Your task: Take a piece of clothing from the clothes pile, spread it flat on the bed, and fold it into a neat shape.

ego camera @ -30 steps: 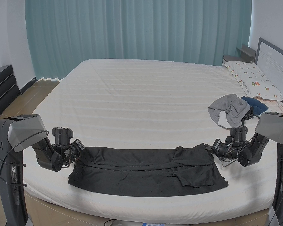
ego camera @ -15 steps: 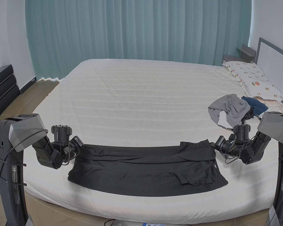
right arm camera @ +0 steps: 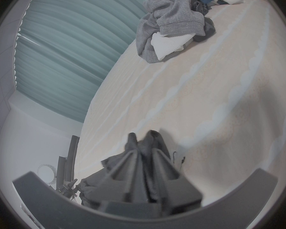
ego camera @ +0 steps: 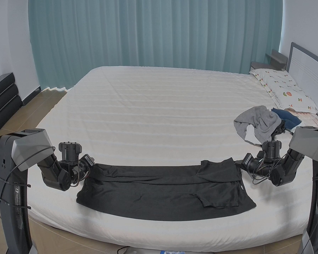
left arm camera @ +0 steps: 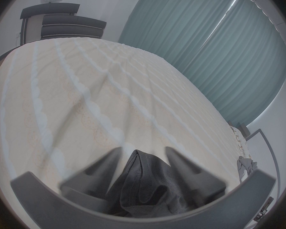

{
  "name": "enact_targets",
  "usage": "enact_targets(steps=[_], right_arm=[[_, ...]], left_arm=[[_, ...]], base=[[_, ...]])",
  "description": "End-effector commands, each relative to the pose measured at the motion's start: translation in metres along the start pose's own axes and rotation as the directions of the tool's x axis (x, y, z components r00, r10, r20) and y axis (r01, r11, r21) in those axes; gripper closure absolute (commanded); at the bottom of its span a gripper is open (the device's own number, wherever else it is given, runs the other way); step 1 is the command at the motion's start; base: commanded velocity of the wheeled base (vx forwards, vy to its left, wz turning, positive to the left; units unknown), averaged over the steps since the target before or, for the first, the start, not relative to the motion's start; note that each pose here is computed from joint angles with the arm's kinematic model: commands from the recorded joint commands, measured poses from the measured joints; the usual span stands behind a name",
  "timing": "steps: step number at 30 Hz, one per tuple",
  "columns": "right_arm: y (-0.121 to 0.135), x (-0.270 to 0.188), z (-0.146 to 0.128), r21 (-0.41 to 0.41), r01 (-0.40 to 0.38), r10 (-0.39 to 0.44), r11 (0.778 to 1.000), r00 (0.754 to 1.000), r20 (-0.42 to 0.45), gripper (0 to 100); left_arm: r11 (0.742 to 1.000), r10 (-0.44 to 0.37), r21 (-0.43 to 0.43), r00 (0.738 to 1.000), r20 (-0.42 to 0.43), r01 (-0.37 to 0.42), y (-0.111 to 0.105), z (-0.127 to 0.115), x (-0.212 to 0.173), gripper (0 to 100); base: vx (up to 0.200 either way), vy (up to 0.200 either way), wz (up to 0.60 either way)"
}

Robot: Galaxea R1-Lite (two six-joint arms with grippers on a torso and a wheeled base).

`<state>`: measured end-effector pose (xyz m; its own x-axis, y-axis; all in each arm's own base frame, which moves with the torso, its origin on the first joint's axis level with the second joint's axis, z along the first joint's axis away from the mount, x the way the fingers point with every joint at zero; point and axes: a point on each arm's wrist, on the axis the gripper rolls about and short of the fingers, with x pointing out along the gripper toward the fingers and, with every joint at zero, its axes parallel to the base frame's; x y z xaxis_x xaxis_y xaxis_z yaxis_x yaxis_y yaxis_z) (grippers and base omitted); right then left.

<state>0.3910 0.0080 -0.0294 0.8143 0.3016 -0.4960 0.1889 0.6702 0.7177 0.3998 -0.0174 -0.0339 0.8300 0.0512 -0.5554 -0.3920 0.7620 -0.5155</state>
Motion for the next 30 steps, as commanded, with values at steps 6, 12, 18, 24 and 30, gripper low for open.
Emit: enact_targets(steps=[6,12,18,24,30], right_arm=[[0.014,-0.028,-0.002,-0.017,-0.046,0.047,0.999,0.999,0.027,0],[0.016,-0.035,-0.007,-0.015,-0.041,0.041,0.999,0.999,0.012,0],[0.014,-0.035,-0.010,-0.012,-0.033,0.033,0.999,0.999,0.003,0],[0.016,-0.037,-0.014,-0.013,-0.033,0.033,0.999,0.999,-0.008,0],[0.027,-0.043,-0.017,-0.027,-0.053,0.053,0.998,0.998,-0.015,0]], left_arm=[[1.000,-0.020,-0.018,0.999,0.032,0.020,-0.005,0.017,-0.016,0],[0.996,-0.084,-0.014,0.996,-0.010,0.084,-0.014,0.022,-0.045,0],[0.992,-0.124,0.019,0.990,-0.071,0.126,-0.023,0.008,-0.063,0],[0.988,-0.134,0.059,0.985,-0.107,0.141,-0.030,-0.006,-0.060,0],[0.990,-0.118,0.061,0.985,-0.124,0.126,-0.026,-0.012,-0.052,0]], base=[[0.000,0.000,0.00],[0.000,0.000,0.00],[0.000,0.000,0.00],[0.000,0.000,0.00],[0.000,0.000,0.00]])
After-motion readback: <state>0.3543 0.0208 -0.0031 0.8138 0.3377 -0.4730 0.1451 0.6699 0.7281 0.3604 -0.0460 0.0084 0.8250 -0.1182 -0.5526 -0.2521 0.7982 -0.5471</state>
